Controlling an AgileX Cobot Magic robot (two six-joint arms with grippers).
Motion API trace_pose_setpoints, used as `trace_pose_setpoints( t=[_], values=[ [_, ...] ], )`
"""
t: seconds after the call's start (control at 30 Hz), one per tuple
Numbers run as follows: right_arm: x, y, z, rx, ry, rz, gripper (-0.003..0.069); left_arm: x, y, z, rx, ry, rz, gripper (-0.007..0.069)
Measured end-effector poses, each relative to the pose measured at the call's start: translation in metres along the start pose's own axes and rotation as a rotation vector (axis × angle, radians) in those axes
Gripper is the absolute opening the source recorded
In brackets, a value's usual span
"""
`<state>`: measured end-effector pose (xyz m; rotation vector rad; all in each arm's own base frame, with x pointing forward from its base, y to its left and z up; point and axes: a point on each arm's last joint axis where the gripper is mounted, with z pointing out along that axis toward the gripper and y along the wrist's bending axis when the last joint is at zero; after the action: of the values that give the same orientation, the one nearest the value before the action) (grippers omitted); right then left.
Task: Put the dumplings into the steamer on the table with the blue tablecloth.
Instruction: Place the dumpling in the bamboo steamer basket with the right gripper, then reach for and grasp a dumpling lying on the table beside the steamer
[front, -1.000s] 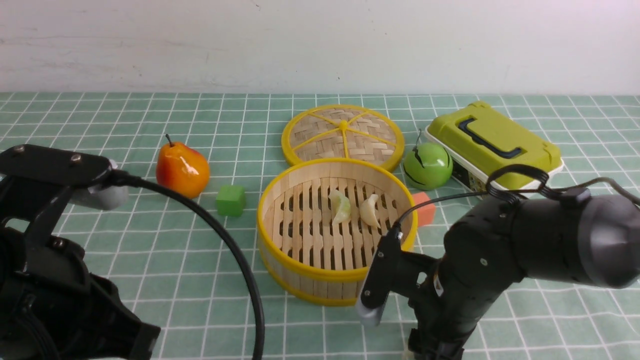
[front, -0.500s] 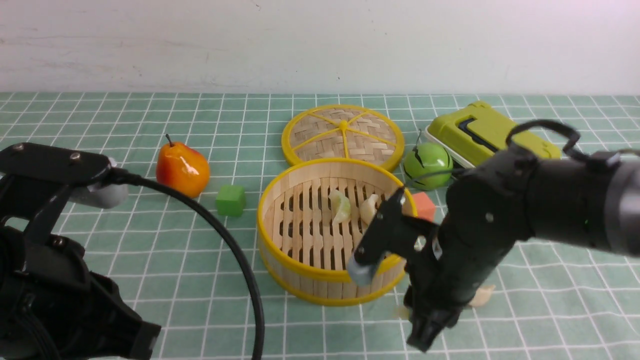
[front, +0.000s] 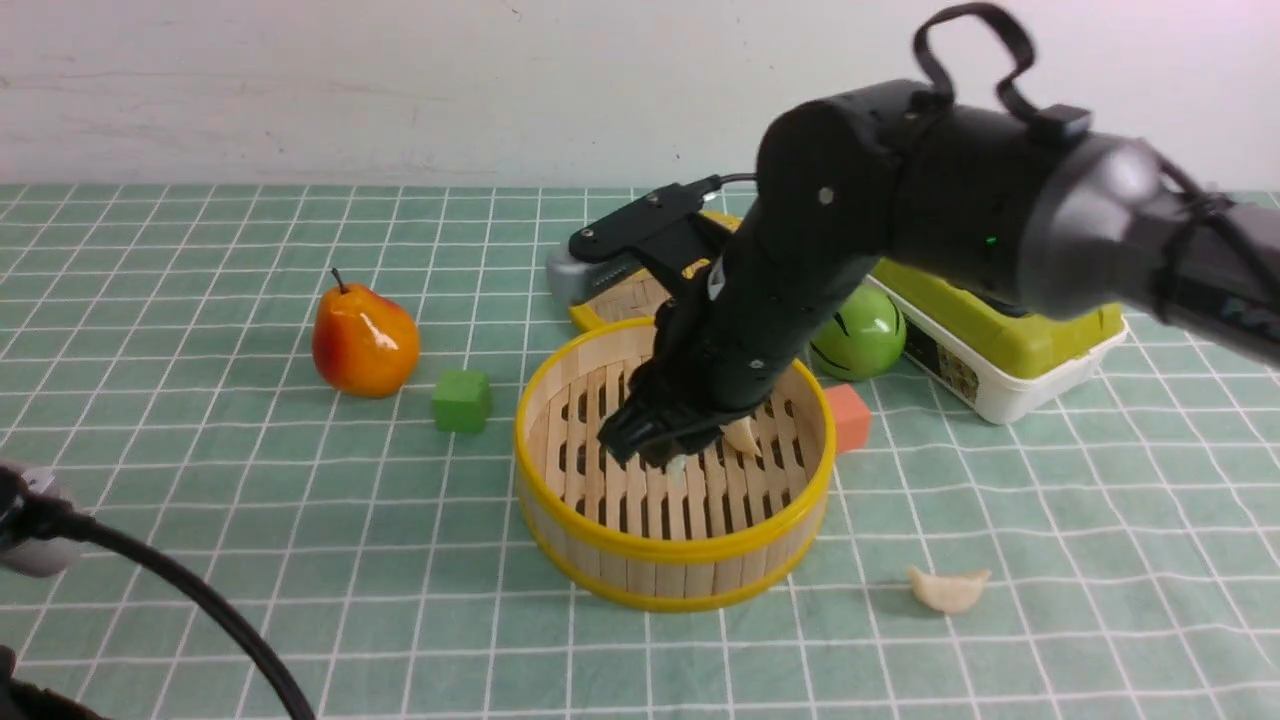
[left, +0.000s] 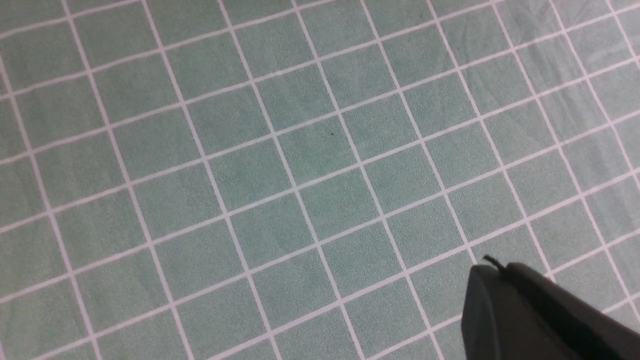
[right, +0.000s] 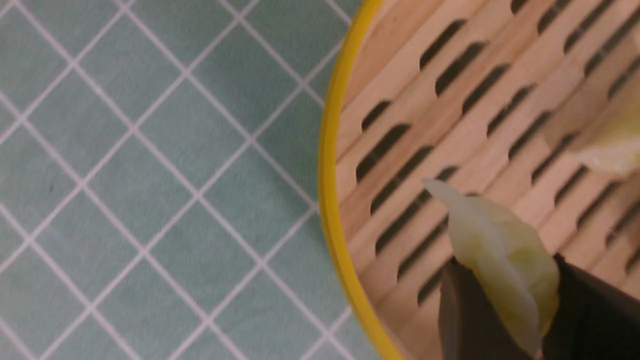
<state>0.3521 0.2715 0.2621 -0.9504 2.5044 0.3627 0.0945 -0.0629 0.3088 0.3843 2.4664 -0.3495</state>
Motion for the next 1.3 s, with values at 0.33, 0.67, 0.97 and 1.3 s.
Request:
trace_pose_setpoints(
  t=[0.33,0.67,0.97,1.3],
  values=[
    [-0.002,-0.01,0.071,0.007,0.068,0.11,0.0237,0.002,0.001,-0.003,0.0,-0.002,0.0,-0.0011],
    [-0.01,-0.007,0.029,0.017,0.142,0.06,0.0433,0.003,0.001,-0.003,-0.003,0.009,-0.001,-0.0004],
    [0.019,-0.023,-0.075,0.083,0.161,-0.027,0.0441,0.003,0.001,-0.003,-0.004,0.014,-0.003,0.0001],
    [0.112,-0.075,-0.041,0.11,0.299,-0.122,0.0442,0.002,0.0,-0.003,0.005,-0.006,-0.004,0.0007]
  ],
)
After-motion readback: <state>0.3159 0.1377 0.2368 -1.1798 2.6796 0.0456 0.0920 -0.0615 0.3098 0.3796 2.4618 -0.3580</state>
